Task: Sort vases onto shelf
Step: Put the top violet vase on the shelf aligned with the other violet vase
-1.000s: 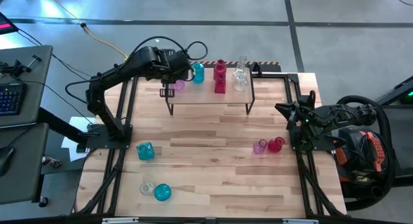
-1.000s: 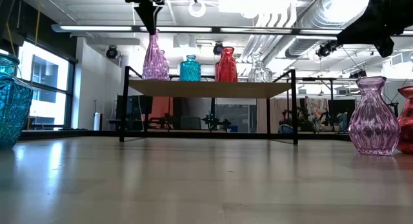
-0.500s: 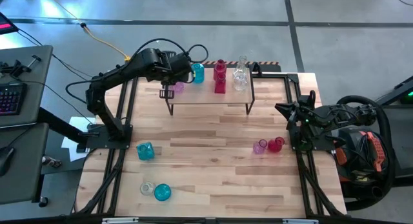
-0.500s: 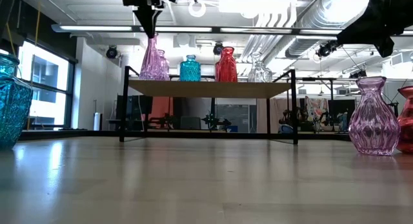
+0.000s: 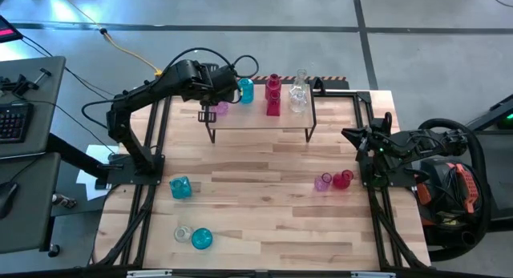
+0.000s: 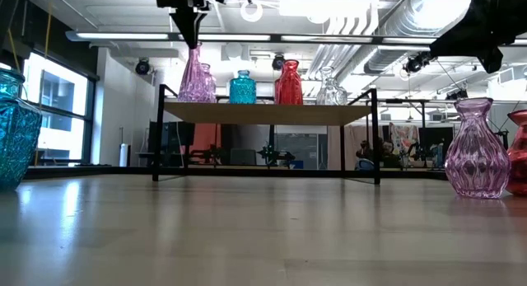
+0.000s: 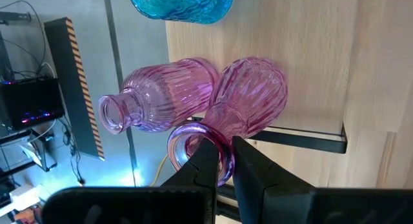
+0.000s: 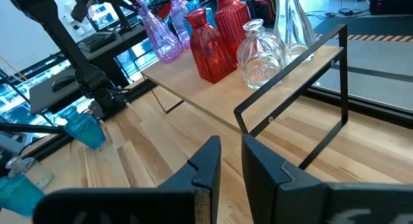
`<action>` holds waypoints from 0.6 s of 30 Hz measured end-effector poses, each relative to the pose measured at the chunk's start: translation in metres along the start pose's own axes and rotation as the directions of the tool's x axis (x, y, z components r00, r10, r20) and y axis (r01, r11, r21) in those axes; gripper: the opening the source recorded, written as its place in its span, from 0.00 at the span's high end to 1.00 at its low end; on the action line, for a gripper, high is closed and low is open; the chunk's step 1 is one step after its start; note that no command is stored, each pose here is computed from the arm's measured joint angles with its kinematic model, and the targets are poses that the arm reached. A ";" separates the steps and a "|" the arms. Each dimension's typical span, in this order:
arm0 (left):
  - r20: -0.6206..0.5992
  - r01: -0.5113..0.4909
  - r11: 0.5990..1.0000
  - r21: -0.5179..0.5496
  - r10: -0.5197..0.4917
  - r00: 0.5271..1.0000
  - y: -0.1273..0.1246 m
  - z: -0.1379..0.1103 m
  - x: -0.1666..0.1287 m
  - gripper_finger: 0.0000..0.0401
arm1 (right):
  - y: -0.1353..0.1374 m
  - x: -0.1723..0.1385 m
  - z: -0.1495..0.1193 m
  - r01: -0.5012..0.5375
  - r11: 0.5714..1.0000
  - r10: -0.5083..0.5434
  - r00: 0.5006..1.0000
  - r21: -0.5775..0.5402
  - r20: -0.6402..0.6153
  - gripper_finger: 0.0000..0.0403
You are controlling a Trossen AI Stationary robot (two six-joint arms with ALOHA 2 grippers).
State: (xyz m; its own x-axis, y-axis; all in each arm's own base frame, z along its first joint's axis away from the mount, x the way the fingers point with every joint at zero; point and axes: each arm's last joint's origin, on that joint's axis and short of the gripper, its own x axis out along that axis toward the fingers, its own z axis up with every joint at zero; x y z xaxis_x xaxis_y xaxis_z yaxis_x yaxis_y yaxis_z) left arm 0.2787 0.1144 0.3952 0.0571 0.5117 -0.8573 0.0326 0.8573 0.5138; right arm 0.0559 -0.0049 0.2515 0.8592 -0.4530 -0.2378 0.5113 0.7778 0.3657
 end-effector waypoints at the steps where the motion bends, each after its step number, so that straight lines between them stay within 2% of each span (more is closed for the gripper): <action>1: 0.000 0.000 1.000 0.000 0.000 1.000 0.000 0.000 0.000 0.96 | 0.000 0.000 0.000 0.000 1.000 0.000 1.000 0.000 0.000 0.89; 18: 0.000 0.003 1.000 0.015 -0.003 1.000 0.000 0.000 0.000 0.96 | 0.000 0.000 0.000 0.000 1.000 0.000 1.000 0.000 0.000 0.89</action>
State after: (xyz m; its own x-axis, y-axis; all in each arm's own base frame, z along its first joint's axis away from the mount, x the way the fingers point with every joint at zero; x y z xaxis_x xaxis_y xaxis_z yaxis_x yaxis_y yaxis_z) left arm 0.2785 0.1147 0.3951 0.0568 0.5088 -0.8590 0.0480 0.8580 0.5114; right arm 0.0559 -0.0049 0.2514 0.8590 -0.4532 -0.2381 0.5116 0.7777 0.3654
